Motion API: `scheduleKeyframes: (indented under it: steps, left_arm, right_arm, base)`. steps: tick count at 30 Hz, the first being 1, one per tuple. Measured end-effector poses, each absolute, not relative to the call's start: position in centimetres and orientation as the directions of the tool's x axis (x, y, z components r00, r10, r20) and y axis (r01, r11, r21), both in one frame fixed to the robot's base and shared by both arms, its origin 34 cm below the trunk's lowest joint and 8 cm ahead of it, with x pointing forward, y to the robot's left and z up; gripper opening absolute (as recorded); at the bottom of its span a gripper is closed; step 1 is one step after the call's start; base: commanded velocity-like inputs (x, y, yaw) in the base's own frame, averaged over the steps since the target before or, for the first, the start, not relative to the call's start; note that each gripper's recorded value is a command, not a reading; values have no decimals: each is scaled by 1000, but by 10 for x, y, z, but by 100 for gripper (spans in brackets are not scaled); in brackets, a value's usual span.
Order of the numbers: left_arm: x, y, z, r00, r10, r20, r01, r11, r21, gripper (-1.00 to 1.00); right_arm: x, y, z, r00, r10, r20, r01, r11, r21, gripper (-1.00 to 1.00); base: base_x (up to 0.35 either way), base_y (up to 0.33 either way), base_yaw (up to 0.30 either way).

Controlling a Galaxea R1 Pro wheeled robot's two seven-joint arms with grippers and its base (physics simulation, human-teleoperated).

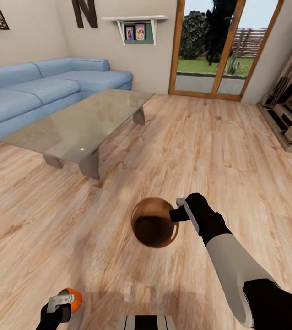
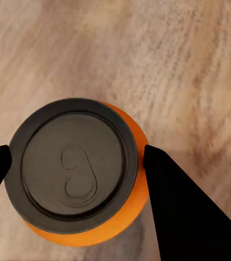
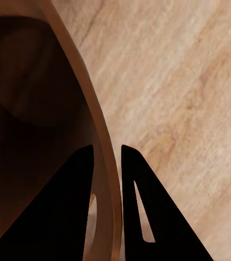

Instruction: Put the three can of soda from the living room inside the tash can in the kitchen.

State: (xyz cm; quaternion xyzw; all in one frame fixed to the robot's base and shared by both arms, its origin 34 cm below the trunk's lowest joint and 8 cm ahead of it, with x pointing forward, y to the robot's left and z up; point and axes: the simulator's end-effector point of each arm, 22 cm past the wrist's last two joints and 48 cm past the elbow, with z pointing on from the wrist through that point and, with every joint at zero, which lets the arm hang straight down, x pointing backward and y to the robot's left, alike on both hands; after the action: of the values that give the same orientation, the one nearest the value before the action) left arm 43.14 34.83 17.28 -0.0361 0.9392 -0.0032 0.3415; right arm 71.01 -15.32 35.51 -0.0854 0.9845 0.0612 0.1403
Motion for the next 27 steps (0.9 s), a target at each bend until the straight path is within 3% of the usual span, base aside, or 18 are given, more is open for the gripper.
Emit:
scheduleKeyframes:
  steps: [9,14,27]
  left_arm:
    - [462,346,196,-729,-70,-681,-58,998,-40,-100]
    - [540,330,258,-677,-73,-732,-13,996,-88,-100]
    - [650,253,464,-634,-55,-772,203,951,-235,-100]
  right_arm:
    - [707,-153,371,-940,-151,-305,-187,978,94,-100]
    - [697,-152,372,-944,-155,-292,-190,977,96,-100]
    - [654,-150,331,-973,-171,-153,-189,976,111,-100]
  base:
    - [0,0,0]
    - [0,0,0]
    - [0,0,0]
